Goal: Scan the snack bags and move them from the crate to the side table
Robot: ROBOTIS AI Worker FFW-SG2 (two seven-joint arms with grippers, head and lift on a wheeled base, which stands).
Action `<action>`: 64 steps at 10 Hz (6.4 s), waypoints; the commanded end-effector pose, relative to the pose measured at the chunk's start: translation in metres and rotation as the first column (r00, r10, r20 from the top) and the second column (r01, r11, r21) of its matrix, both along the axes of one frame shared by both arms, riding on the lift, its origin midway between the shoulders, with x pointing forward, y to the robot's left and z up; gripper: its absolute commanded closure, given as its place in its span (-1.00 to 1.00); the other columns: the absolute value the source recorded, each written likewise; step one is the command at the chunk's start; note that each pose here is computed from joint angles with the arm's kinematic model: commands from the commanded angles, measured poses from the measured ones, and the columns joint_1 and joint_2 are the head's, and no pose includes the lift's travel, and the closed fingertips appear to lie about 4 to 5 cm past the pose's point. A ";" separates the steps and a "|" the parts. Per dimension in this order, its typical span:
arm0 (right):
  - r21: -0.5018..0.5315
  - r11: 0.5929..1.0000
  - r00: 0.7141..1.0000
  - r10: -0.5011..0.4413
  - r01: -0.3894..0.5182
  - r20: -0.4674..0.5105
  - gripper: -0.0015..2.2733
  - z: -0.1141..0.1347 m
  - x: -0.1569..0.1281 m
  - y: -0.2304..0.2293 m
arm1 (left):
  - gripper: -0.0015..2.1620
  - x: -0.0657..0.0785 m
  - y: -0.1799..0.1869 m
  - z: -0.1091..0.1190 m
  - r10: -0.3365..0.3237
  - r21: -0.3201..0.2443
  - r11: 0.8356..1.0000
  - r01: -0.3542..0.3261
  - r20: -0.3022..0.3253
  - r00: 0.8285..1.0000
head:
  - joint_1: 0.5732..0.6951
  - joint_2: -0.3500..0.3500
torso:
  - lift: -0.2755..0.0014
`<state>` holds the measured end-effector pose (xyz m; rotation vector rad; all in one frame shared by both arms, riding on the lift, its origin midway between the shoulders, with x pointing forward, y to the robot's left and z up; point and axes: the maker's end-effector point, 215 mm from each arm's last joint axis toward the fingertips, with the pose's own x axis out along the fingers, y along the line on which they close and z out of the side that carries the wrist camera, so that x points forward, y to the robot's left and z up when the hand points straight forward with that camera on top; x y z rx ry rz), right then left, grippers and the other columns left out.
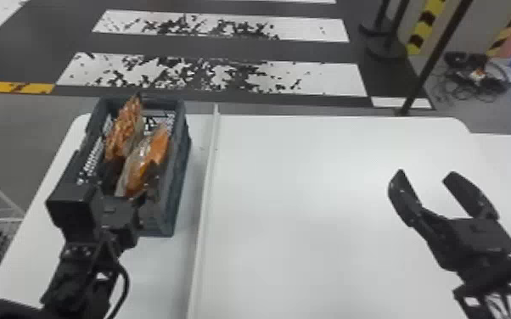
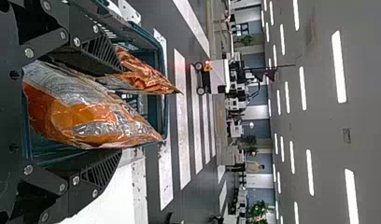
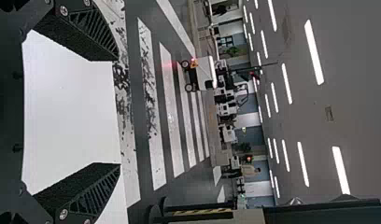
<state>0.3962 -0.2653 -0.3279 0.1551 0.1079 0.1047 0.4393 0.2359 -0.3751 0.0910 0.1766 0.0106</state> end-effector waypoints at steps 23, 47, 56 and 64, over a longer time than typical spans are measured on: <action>-0.035 0.994 0.984 -0.096 0.102 0.153 -0.89 0.039 -0.001 -0.030 | 0.98 -0.061 -0.217 -0.014 -0.597 -0.917 0.302 0.260 0.031 0.801 | 1.00 -1.00 | 0.36; -0.103 0.992 0.995 0.081 -0.076 0.054 -0.90 -0.021 -0.025 0.023 | -0.94 -0.039 -0.043 0.068 -0.150 -0.129 0.980 0.154 0.042 0.988 | 1.00 -0.28 | 0.36; -0.088 0.932 0.900 0.311 -0.352 -0.306 -0.90 -0.152 -0.107 0.132 | -0.94 -0.057 0.033 0.070 -0.080 -0.103 0.991 0.083 0.032 0.996 | 1.00 0.61 | 0.36; -0.490 0.772 0.909 0.281 -0.404 -0.307 -0.90 -0.174 -0.096 0.163 | -0.93 -0.062 0.016 0.065 -0.112 -0.129 0.985 0.113 0.020 0.994 | 1.00 0.73 | 0.36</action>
